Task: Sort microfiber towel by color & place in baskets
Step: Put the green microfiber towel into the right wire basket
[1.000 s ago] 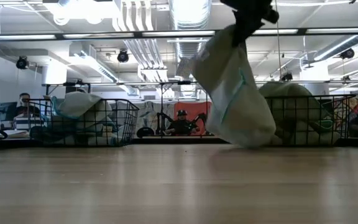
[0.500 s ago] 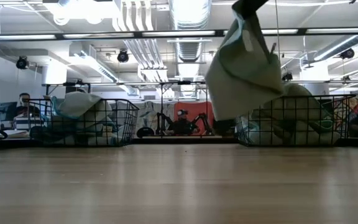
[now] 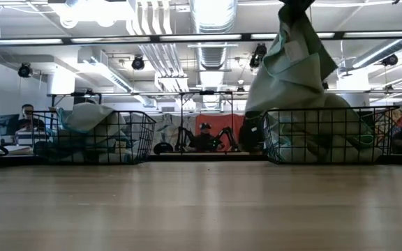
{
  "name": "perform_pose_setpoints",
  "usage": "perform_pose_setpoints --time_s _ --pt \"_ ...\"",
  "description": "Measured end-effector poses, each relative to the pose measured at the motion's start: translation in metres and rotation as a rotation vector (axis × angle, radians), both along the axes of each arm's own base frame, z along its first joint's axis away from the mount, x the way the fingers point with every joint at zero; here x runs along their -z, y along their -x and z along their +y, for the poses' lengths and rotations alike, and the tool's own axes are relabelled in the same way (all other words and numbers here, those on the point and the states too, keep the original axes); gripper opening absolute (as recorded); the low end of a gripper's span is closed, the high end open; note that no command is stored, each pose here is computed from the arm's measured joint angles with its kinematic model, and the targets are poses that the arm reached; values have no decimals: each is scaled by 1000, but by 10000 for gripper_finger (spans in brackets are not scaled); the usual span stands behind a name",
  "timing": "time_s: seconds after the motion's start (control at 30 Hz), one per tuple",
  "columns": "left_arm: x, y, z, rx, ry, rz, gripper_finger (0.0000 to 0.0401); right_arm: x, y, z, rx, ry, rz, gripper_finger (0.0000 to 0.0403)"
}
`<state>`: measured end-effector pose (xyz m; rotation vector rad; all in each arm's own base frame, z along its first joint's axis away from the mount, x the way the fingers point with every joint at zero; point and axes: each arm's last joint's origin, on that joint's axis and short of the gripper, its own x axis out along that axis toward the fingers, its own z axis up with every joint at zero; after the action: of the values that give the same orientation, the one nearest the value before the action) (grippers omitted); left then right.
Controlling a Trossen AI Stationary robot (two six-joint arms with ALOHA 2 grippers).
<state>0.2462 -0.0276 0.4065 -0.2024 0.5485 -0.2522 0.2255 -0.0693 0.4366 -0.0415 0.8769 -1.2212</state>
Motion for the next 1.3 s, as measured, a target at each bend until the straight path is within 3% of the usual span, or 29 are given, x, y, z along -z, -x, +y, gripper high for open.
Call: perform_pose_setpoints --time_s 0.4,0.63,0.87,1.3 --pt "-3 8 0 -19 35 8 201 -39 31 -5 25 115 -47 9" --pt "-4 8 0 -21 38 9 201 -39 49 -3 45 114 -76 9" --pt "-3 8 0 -21 37 10 201 -21 56 -1 52 70 -56 11" --pt "-3 8 0 -20 33 14 201 48 44 -3 67 -65 127 43"
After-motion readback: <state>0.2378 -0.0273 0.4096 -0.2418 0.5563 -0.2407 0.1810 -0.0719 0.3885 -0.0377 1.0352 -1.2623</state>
